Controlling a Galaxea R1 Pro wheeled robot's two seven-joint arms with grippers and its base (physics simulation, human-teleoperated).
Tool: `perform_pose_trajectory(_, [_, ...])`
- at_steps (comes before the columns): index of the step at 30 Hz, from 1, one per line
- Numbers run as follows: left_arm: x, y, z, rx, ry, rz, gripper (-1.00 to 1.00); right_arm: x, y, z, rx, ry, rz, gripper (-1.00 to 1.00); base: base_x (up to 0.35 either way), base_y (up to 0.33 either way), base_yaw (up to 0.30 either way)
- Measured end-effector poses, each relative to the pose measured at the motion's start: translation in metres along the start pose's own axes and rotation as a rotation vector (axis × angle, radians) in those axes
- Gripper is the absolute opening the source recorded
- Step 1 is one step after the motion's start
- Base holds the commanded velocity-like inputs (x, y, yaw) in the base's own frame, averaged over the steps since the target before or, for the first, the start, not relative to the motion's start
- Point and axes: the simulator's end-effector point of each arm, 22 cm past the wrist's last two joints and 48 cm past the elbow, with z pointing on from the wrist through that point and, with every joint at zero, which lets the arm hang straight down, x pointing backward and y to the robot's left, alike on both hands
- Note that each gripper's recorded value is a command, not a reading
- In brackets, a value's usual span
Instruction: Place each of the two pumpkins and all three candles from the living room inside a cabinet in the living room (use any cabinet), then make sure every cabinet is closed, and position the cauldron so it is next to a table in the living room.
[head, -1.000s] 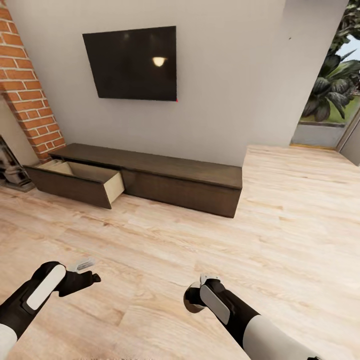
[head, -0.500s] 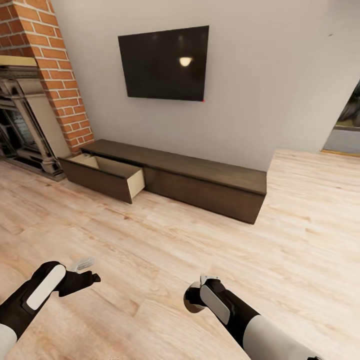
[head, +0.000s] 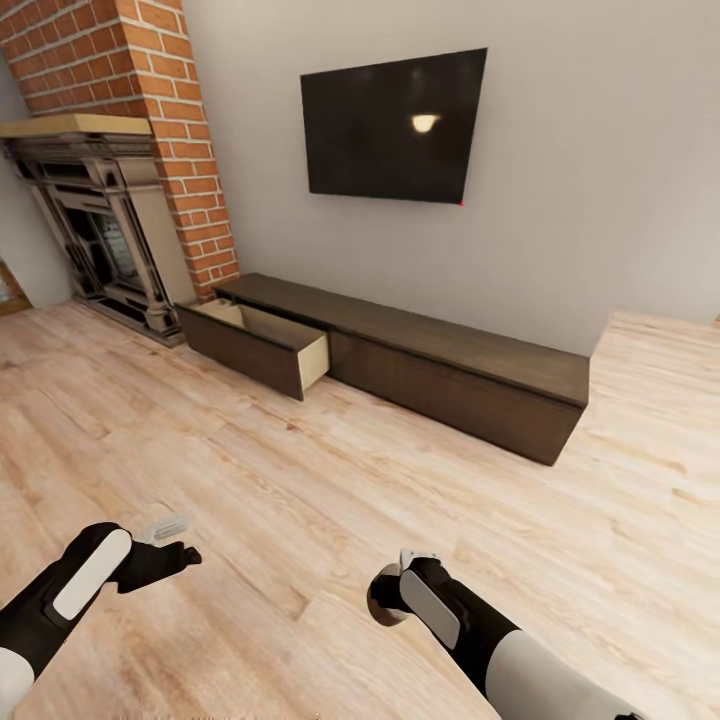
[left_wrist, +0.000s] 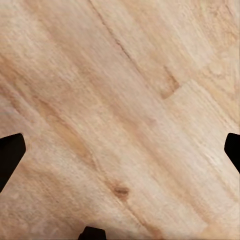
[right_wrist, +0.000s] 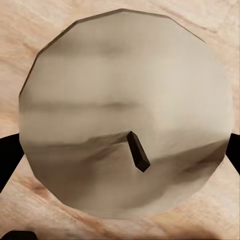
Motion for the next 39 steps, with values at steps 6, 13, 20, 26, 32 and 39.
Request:
perform_pose_trajectory(6, [0.0000,0.0000,0.0000,0.000,0.000,0.000,1.00,0.0000,0.0000,0.0000,0.000,0.000,0.000,-1.00,0.000,0.000,0.282])
perform_pose_trajectory(13, [0.0003,-0.0001,0.0001,0.000,0.001,0.001,1.00,-0.0001,-0.0004,0.0000,0.001,0.000,0.000,-1.00,0.000,0.000,0.283])
perform_pose_trajectory(20, [0.0004,-0.0001,0.0002,0.000,0.001,0.001,1.00,-0.0001,-0.0007,0.0001,0.001,0.000,0.000,-1.00,0.000,0.000,0.283])
perform_pose_trajectory(26, [0.0005,0.0000,0.0002,0.000,0.001,0.001,1.00,-0.0001,-0.0006,0.0001,0.001,0.000,0.000,-1.00,0.000,0.000,0.283])
perform_pose_trajectory(32, [0.0001,-0.0002,0.0000,0.000,0.000,0.001,1.00,0.0000,-0.0003,0.0001,0.000,0.000,0.000,-1.00,0.000,0.000,0.283])
perform_pose_trajectory(39, [0.0001,0.0000,0.0000,0.000,0.000,0.000,1.00,0.0001,0.0000,0.0000,0.000,0.000,-0.001,-1.00,0.000,0.000,0.283])
